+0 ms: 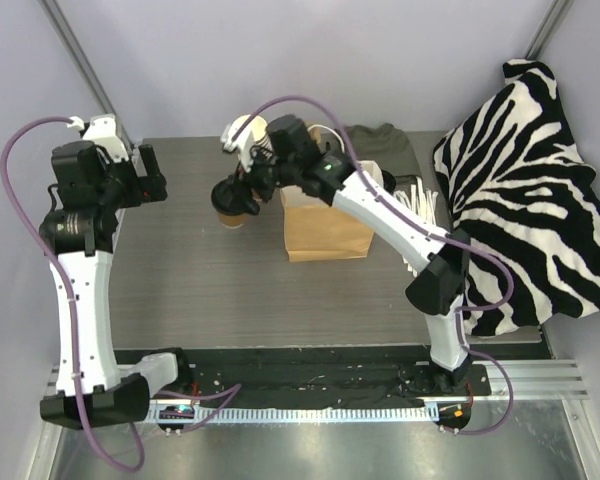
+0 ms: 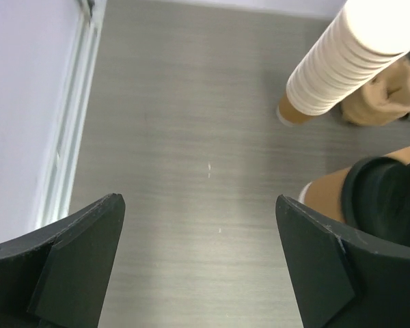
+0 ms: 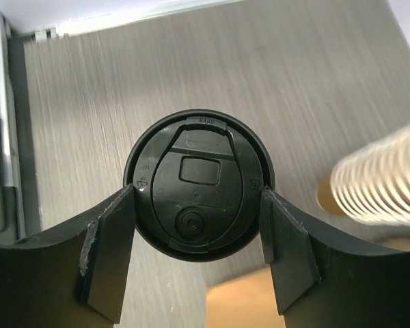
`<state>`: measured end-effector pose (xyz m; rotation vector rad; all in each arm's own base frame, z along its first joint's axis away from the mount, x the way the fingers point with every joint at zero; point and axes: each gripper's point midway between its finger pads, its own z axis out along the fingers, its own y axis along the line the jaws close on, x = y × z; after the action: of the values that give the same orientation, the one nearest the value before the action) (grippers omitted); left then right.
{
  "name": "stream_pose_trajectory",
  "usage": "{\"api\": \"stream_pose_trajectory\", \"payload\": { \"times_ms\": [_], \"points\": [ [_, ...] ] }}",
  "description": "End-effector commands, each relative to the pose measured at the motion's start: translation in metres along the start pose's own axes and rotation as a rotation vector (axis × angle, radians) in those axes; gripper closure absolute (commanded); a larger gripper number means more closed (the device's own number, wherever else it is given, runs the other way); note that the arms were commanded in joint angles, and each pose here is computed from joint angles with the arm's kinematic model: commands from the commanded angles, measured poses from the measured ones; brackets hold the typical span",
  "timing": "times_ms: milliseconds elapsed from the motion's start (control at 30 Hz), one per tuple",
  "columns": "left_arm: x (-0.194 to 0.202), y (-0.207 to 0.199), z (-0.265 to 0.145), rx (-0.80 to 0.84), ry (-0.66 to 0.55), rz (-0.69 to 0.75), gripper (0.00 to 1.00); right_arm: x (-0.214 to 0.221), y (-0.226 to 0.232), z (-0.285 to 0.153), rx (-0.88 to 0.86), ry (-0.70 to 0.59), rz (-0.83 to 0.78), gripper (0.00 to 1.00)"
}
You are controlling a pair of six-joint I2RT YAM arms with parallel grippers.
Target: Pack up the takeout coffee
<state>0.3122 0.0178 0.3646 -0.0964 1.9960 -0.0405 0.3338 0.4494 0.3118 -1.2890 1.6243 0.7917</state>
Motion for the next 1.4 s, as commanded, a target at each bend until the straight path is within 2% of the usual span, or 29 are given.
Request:
{"api": "stream_pose_trajectory", "payload": {
  "times_ms": [0, 67, 100, 167, 333, 433, 533, 567, 633, 667, 733, 800, 1000, 1133, 1233, 1367],
  "points": [
    [0.035, 0.004, 0.0, 0.011, 0.163, -0.091, 0.02, 0.014, 0.018, 0.041, 0.009, 0.002, -0.183, 0.81],
    [0.044, 0.006, 0.001, 0.015, 0.192, -0.093, 0.0, 0.05, 0.018, 0.063, 0.019, 0.064, -0.209, 0.81],
    [0.05, 0.006, 0.0, 0.02, 0.216, -0.093, 0.0, 0.048, 0.021, 0.072, 0.022, 0.035, -0.226, 0.81],
    [0.059, 0.003, 0.0, 0.054, 0.245, -0.08, 0.0, 0.075, 0.025, 0.09, 0.002, 0.071, -0.235, 0.81],
    [0.068, 0.0, 0.007, 0.089, 0.306, -0.076, 0.0, 0.092, 0.029, 0.114, 0.002, 0.068, -0.26, 0.81],
    [0.08, -0.001, 0.014, 0.092, 0.399, -0.12, 0.0, 0.105, 0.027, 0.12, 0.002, 0.085, -0.264, 0.8],
    [0.089, -0.002, 0.017, 0.102, 0.448, -0.128, 0.0, 0.117, 0.031, 0.12, -0.011, 0.109, -0.263, 0.7],
    [0.089, -0.003, 0.017, 0.11, 0.448, -0.121, 0.0, 0.122, 0.033, 0.119, -0.019, 0.119, -0.257, 0.59],
    [0.091, -0.008, 0.017, 0.165, 0.447, -0.081, 0.0, 0.117, 0.035, 0.114, -0.022, 0.11, -0.248, 0.52],
    [0.091, -0.011, 0.015, 0.188, 0.447, -0.076, 0.0, 0.115, 0.035, 0.111, -0.021, 0.107, -0.241, 0.41],
    [0.094, -0.013, 0.017, 0.23, 0.444, -0.022, 0.0, 0.1, 0.038, 0.103, -0.014, 0.081, -0.224, 0.33],
    [0.097, -0.014, 0.021, 0.246, 0.452, -0.011, 0.0, 0.087, 0.039, 0.097, -0.011, 0.058, -0.216, 0.2],
    [0.104, -0.012, 0.042, 0.28, 0.459, 0.027, 0.0, 0.027, 0.035, 0.069, 0.013, -0.038, -0.164, 0.03],
    [0.11, -0.03, 0.048, 0.396, 0.461, 0.104, 0.0, -0.023, 0.027, 0.036, 0.021, -0.123, -0.129, 0.0],
    [0.127, -0.042, 0.057, 0.397, 0.503, 0.289, 0.0, -0.076, 0.014, -0.012, 0.047, -0.216, -0.07, 0.0],
    [0.145, -0.073, 0.068, 0.392, 0.532, 0.482, 0.0, -0.104, -0.005, -0.077, 0.102, -0.281, 0.035, 0.0]
  ]
}}
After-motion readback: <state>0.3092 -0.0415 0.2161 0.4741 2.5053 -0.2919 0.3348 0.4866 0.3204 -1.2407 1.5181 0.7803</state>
